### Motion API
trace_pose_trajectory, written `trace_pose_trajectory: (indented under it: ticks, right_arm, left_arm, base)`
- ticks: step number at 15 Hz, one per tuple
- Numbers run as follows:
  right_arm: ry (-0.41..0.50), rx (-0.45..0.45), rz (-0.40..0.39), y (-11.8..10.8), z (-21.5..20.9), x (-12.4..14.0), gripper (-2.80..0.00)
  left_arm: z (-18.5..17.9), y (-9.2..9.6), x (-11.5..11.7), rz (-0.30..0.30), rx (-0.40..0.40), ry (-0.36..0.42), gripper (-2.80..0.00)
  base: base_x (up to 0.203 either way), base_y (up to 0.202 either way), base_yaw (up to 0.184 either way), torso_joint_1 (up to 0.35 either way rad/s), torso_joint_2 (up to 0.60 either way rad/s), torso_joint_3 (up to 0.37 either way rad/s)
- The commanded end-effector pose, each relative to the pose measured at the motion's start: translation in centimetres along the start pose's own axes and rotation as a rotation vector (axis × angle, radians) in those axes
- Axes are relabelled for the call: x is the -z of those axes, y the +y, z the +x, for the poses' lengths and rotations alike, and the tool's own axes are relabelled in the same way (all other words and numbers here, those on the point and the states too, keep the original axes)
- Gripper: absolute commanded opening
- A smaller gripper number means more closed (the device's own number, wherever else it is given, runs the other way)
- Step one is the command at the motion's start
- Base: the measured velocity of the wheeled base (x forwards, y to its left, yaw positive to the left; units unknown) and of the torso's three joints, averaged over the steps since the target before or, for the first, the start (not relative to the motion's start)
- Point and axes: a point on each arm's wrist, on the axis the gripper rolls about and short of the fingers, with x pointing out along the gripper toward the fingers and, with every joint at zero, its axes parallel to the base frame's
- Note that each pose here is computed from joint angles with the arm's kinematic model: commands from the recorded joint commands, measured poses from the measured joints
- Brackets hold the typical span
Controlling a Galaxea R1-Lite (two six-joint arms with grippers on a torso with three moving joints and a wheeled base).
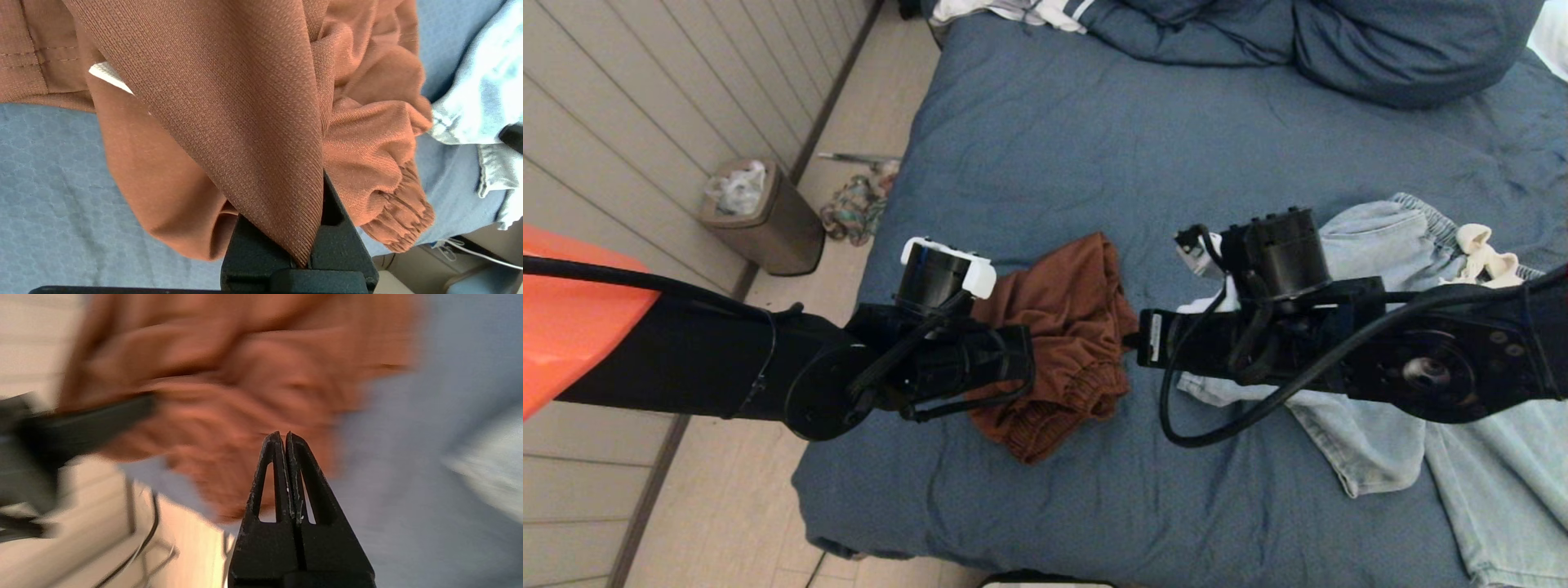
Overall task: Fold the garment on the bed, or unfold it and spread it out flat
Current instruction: Fold the brown shorts
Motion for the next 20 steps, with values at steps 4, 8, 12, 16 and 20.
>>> trace_pose_trajectory:
  ticks: [4,8,12,16,20]
  right_arm:
    - [0.115,-0.049,-0.047,3.1,2.7,2.5,-2.80]
    - [0.134,-0.040,-0.048,3.2,5.0,2.9,-2.80]
    - [0.112,-0.053,-0.053,3.8,5.7,2.3,-2.80]
    - [0.149,-0.059,-0.064,4.5,8.3,3.5,-2.80]
    - [0.172,-0.053,-0.066,4.5,9.2,4.3,-2.80]
  left_arm:
    - [0.3,2.4,-2.0,0.009,0.039,-0.008,-2.80]
    - [0.0,3.9,-2.9,0.023,0.052,-0.009,-2.80]
    - [-0.9,4.7,-2.6,0.056,0.090,0.022,-2.80]
    - [-1.4,5.6,-0.6,0.110,0.093,0.094,-2.80]
    - [-1.1,5.7,-0.2,0.123,0.128,0.042,-2.80]
  base:
    - [0.000,0.000,0.000,0.000,0.00,0.000]
    - [0.000,0.000,0.000,0.000,0.00,0.000]
    - [0.000,0.000,0.000,0.000,0.00,0.000]
    - [0.000,0.000,0.000,0.000,0.00,0.000]
    - [0.000,0.000,0.000,0.000,0.00,0.000]
